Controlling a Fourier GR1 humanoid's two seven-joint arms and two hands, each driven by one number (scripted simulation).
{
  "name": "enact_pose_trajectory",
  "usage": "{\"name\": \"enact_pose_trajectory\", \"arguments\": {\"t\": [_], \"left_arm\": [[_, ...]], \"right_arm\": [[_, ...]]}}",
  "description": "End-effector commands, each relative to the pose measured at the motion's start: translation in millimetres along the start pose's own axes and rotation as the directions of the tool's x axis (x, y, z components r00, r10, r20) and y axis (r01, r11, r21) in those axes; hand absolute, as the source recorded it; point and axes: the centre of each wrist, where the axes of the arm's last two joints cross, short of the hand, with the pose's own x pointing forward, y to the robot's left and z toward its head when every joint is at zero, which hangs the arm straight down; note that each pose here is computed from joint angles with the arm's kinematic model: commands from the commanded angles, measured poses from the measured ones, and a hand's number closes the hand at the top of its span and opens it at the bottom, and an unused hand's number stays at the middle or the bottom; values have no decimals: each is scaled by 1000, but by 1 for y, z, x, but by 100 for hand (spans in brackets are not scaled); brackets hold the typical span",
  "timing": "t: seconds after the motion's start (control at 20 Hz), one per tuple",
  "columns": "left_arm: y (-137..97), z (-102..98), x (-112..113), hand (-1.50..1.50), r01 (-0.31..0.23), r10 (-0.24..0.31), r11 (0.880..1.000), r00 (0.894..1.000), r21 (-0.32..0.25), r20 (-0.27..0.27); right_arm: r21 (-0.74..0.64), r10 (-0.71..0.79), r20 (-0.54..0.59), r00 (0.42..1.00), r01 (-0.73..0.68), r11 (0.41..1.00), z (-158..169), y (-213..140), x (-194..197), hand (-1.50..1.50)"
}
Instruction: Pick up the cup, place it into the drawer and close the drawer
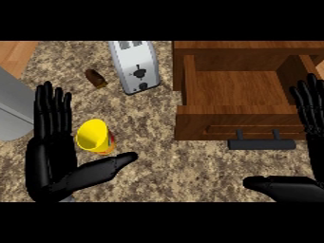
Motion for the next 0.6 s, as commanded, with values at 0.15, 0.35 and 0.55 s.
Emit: {"name": "enact_pose_trajectory", "arguments": {"t": [0.15,0.35,0.55], "left_arm": [[7,22,0,-150,-31,35,997,998,76,-56],[16,20,-29,-150,36,-25,988,997,148,-76],[37,36,-71,-150,122,-90,970,984,212,-157]], "right_arm": [[12,-1,-13,1000,1,1000,2,-2,-19,-150],[17,0,-12,1000,0,1000,-10,-5,-1,-150],[-3,12,6,1000,-12,1000,-15,-15,1,-150]]}}
